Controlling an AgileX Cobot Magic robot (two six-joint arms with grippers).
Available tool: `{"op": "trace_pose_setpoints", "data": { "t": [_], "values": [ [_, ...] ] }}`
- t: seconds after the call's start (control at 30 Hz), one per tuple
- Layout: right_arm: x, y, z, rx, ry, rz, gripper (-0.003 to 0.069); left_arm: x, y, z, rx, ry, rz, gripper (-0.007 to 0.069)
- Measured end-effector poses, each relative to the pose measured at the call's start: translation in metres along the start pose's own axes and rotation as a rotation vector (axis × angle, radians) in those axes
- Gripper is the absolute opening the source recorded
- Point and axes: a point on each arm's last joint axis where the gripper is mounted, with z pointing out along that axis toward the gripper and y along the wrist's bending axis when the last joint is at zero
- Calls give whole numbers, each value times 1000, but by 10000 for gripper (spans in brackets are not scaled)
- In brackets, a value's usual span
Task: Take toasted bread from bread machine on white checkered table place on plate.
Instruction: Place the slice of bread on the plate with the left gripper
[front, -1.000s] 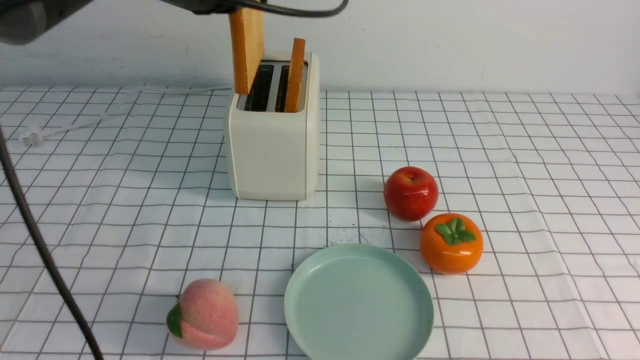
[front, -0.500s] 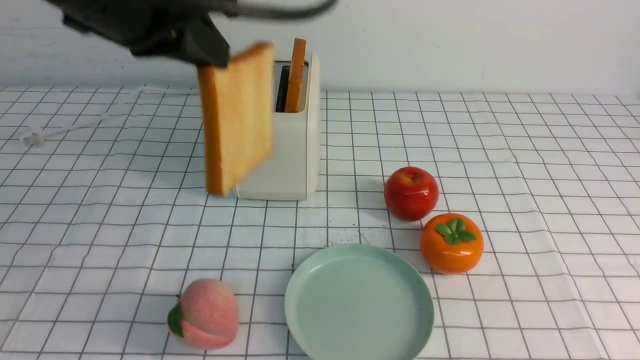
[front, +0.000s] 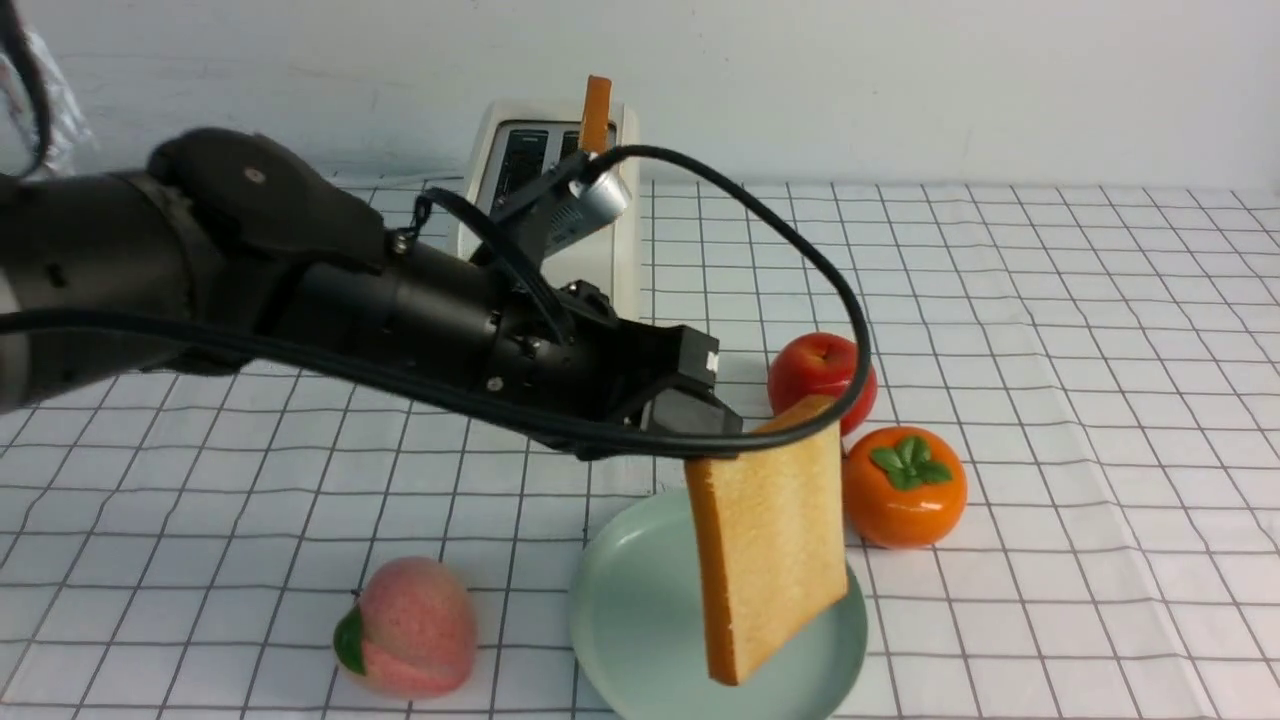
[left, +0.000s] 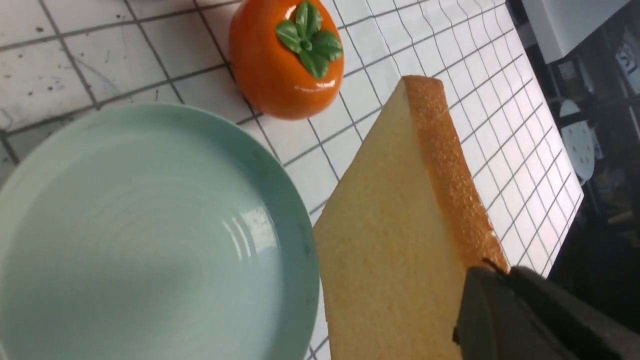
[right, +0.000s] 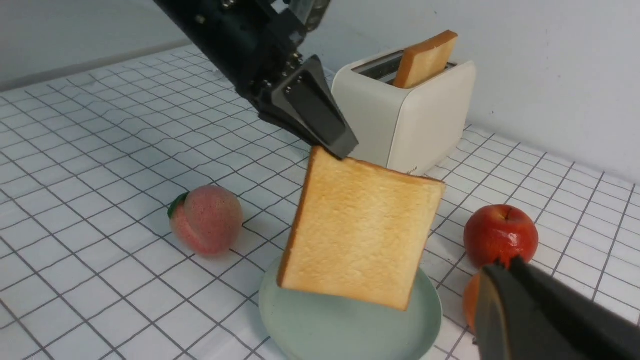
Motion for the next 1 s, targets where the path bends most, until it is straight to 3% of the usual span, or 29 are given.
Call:
{"op": "trace_pose_setpoints", "data": {
  "t": [0.23, 0.57, 0.67, 0.8, 0.9, 1.0],
  "values": [
    [1, 1, 0, -7, 12, -4, -2, 5, 34, 36, -44, 43, -69, -11],
    [1, 1, 0, -11, 16, -5, 1, 4, 42, 38, -103, 31, -34, 8],
    [1, 1, 0, -11, 16, -5, 2, 8, 44, 38, -124, 82, 17, 98],
    [1, 1, 0, -9, 14, -4, 3, 10, 47, 37, -157, 107, 58, 304],
    [1, 0, 0, -2, 6, -3, 3, 5, 47, 36, -174, 89, 86, 501],
    [0, -1, 0, 6, -2, -2, 3, -4, 42, 30, -207, 44, 148, 596]
  ]
}}
